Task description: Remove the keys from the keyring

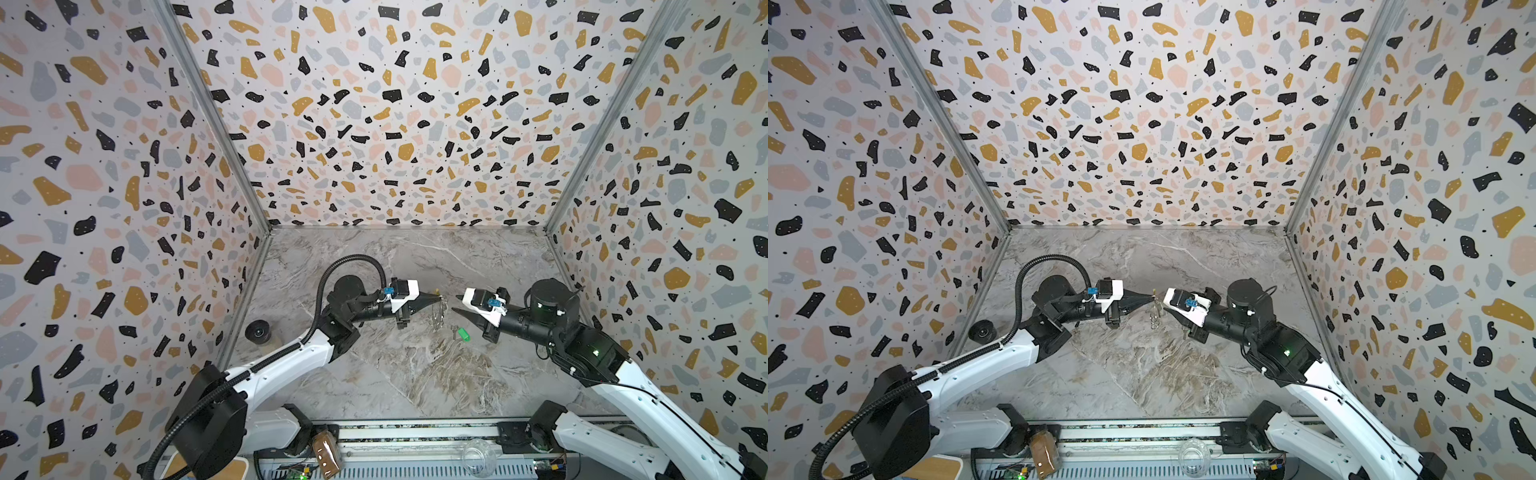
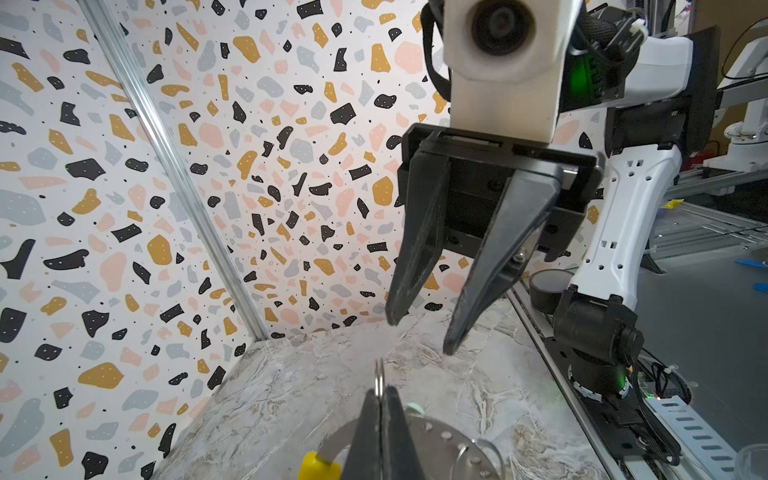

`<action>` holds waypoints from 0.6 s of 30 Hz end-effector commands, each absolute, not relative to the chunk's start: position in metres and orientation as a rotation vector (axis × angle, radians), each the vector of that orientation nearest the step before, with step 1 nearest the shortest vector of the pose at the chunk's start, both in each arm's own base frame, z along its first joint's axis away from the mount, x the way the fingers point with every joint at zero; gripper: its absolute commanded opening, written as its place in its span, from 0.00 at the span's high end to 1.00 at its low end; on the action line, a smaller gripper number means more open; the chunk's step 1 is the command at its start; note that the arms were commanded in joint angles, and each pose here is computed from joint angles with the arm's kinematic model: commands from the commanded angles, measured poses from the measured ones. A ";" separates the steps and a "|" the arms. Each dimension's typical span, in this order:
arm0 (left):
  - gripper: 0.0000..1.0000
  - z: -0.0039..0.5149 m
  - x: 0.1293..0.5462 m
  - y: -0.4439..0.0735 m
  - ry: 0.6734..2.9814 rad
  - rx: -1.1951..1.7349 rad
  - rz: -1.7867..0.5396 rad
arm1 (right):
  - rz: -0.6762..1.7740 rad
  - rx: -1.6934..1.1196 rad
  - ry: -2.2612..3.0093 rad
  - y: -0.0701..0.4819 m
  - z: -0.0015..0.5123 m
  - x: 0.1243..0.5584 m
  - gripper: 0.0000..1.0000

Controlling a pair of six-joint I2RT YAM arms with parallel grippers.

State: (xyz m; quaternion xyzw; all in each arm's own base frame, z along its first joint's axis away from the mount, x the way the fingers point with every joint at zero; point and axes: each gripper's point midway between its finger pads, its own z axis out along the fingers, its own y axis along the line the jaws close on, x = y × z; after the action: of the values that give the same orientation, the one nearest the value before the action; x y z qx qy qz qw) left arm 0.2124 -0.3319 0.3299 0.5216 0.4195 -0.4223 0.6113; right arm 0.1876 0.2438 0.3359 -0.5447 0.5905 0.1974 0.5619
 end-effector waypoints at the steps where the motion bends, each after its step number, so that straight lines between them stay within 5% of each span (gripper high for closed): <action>1: 1.00 0.356 0.202 -0.328 0.852 1.226 -0.956 | 0.505 -1.307 1.337 0.254 0.349 0.187 0.74; 18: 1.00 0.349 0.195 -0.329 0.843 1.305 -0.941 | 0.548 -1.297 1.353 0.253 0.344 0.189 0.79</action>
State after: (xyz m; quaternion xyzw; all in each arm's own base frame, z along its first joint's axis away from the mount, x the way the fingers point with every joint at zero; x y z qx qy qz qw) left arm 0.2015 -0.3324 0.3199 0.5586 0.4102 -0.4189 0.5867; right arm 0.1957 0.2551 0.3268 -0.5555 0.5882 0.2177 0.5460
